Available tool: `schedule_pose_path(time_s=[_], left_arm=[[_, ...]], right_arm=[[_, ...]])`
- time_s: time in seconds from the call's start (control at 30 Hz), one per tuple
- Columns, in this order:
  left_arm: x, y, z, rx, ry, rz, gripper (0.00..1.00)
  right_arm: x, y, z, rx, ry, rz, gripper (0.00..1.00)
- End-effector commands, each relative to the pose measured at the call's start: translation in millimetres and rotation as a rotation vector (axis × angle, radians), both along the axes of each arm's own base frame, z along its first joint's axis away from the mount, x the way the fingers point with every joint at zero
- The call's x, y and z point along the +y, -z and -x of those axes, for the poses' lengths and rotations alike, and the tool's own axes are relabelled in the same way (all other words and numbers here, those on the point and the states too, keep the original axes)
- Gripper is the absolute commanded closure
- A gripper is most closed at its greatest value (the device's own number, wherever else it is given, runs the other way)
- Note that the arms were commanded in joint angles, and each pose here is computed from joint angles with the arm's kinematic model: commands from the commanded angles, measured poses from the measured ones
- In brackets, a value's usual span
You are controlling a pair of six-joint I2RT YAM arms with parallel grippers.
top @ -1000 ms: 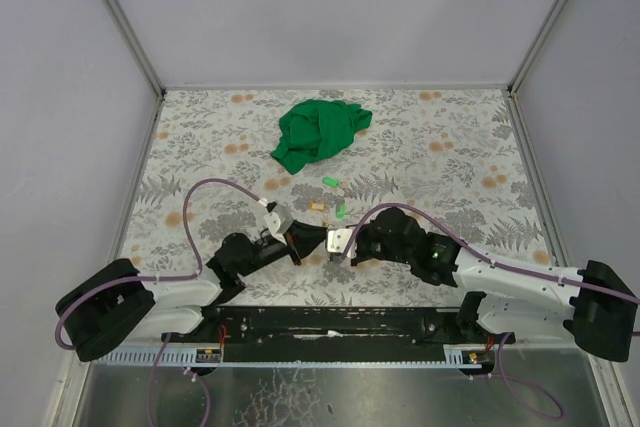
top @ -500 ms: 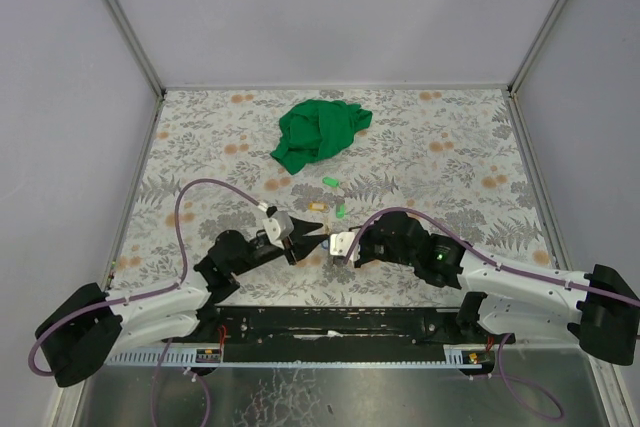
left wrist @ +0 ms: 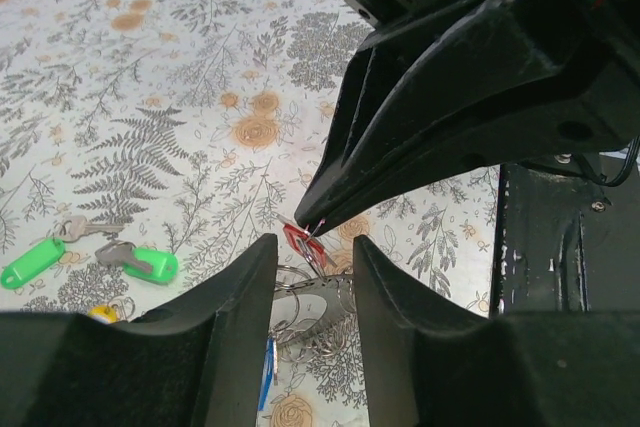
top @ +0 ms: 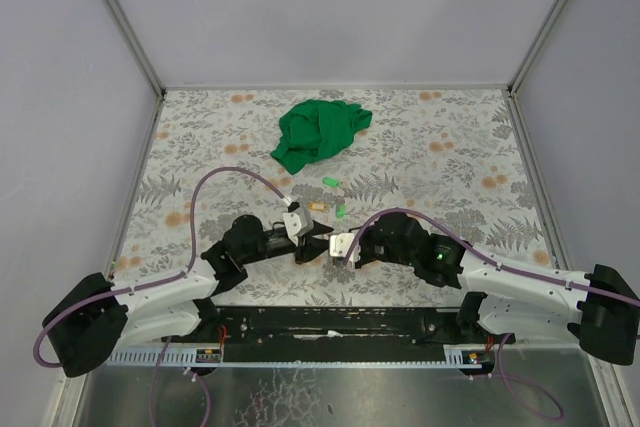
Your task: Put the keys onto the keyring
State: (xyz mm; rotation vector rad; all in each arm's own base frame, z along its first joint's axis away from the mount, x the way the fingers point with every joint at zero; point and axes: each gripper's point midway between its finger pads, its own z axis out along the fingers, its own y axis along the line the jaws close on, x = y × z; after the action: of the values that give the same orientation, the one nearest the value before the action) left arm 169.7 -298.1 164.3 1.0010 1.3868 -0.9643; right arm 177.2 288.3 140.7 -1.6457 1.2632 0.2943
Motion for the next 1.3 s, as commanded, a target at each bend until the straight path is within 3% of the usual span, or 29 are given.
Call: schedule_pose_path(time_s=[0.0,0.73,0.93,1.13,1.27], left_arm=[[-3,-6,-2,0.037,0.002,-0.007,0.66],[-3,-4,-4,0.075,-0.009,-0.040,0.77],[-6,-7,0,0.058,0.025,-0.035,0.84],[-8,-7,3,0.039,0.058,-0.044,0.99],[-6,-5,1,0.041,0.039,-0.044,1.00]], right_arm=[[10,-30,-4,-0.057,-0.002,-0.064,1.00],[13,-49,1,-0.092,-0.022,-0.126,1.00],[13,-49,3,-0.089,-0.027,-0.125,1.00],[14,-44,4,-0.076,-0.032,-0.108,1.00],[10,-45,3,-0.083,-0.014,-0.107,1.00]])
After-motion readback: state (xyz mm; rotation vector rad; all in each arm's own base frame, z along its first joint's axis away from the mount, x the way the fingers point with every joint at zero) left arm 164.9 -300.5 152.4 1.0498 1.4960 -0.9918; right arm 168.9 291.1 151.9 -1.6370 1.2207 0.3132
